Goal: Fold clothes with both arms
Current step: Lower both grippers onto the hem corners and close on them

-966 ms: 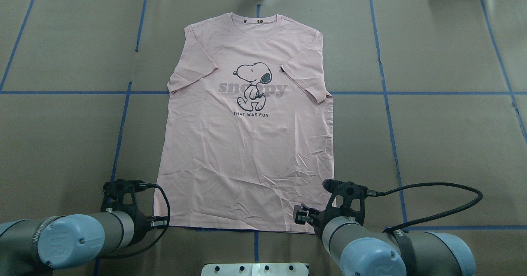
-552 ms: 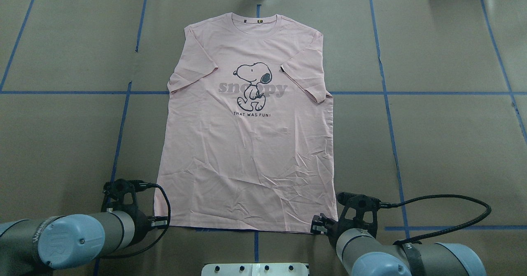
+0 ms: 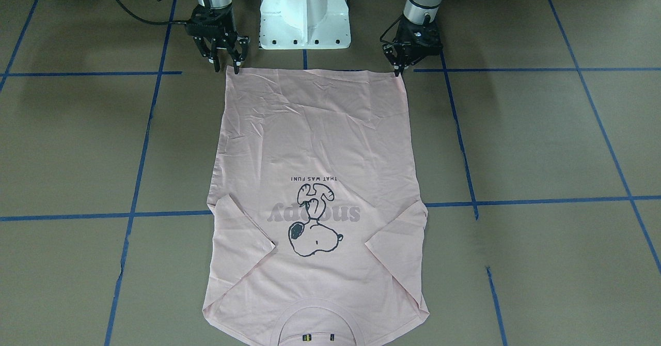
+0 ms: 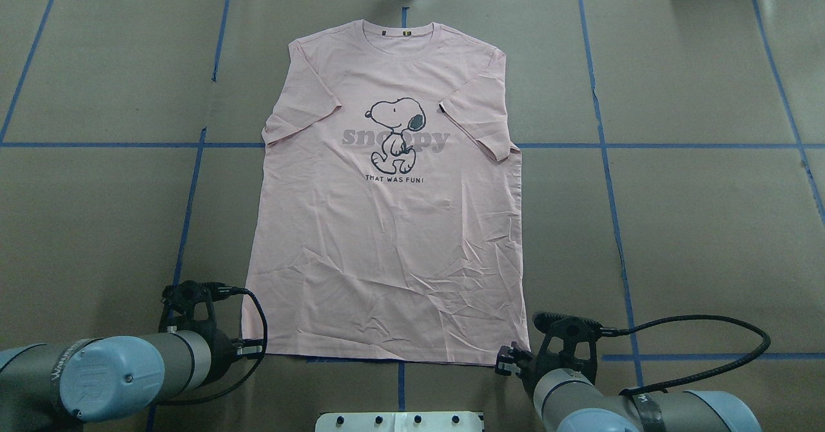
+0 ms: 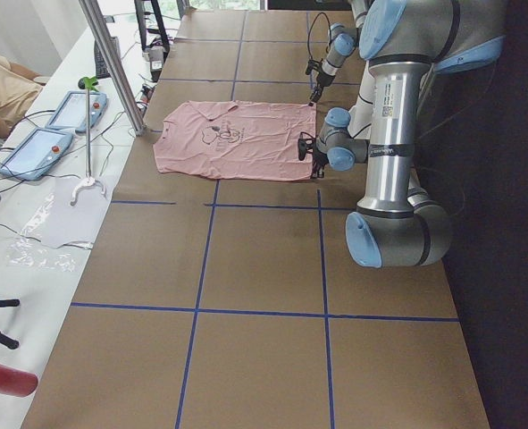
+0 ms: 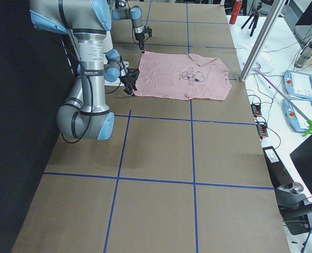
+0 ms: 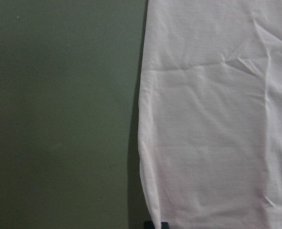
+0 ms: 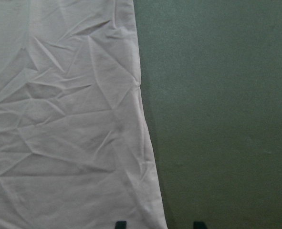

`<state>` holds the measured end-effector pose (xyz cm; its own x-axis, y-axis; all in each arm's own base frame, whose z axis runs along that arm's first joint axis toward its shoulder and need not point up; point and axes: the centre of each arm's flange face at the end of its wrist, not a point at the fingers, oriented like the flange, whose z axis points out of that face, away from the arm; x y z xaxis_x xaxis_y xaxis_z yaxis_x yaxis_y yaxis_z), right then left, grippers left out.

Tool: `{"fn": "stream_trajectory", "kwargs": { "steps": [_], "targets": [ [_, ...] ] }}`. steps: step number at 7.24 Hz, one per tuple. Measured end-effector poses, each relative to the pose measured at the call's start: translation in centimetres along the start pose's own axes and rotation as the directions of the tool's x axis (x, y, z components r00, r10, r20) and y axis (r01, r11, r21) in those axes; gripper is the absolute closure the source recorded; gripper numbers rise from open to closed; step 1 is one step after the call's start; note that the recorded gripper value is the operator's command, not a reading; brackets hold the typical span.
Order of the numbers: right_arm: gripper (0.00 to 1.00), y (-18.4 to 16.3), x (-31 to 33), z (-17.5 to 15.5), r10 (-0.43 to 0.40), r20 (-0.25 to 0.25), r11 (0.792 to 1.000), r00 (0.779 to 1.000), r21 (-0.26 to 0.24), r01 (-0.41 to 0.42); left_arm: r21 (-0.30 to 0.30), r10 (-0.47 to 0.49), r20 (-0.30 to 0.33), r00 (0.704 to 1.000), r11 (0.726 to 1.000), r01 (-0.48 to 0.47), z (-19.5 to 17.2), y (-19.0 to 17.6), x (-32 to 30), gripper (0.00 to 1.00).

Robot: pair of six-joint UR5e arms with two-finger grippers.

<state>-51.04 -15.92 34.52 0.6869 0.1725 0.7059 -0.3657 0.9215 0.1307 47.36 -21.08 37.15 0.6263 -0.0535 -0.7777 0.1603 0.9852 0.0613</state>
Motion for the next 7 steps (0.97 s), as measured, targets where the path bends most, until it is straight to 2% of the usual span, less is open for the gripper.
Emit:
{"fn": "stream_trajectory", "kwargs": {
  "steps": [1,2,3,4,7],
  "targets": [
    [0.52,0.31,0.07,0.18,0.004,-0.004,1.000,1.000,-0.001,-0.004,0.000,0.000,0.000,1.000,1.000,0.000,0.00,0.03,0.01,1.00],
    [0.61,0.49,0.10,0.27,0.005,-0.005,1.000,1.000,-0.002,-0.005,-0.001,0.000,0.000,1.000,1.000,0.000,0.01,0.05,0.01,1.00],
    [0.85,0.62,0.10,0.35,0.005,-0.006,1.000,1.000,-0.002,-0.005,-0.001,0.000,0.000,1.000,1.000,0.000,0.01,0.06,0.02,1.00],
    [1.00,0.70,0.01,0.37,0.006,-0.004,1.000,1.000,-0.001,-0.006,-0.001,0.000,0.000,1.000,1.000,0.000,0.01,0.06,0.01,1.00],
    [1.00,0.89,-0.26,0.26,0.005,0.001,1.000,1.000,-0.003,-0.005,0.001,-0.001,0.000,1.000,1.000,0.001,0.00,0.01,0.03,1.00]
  ]
}}
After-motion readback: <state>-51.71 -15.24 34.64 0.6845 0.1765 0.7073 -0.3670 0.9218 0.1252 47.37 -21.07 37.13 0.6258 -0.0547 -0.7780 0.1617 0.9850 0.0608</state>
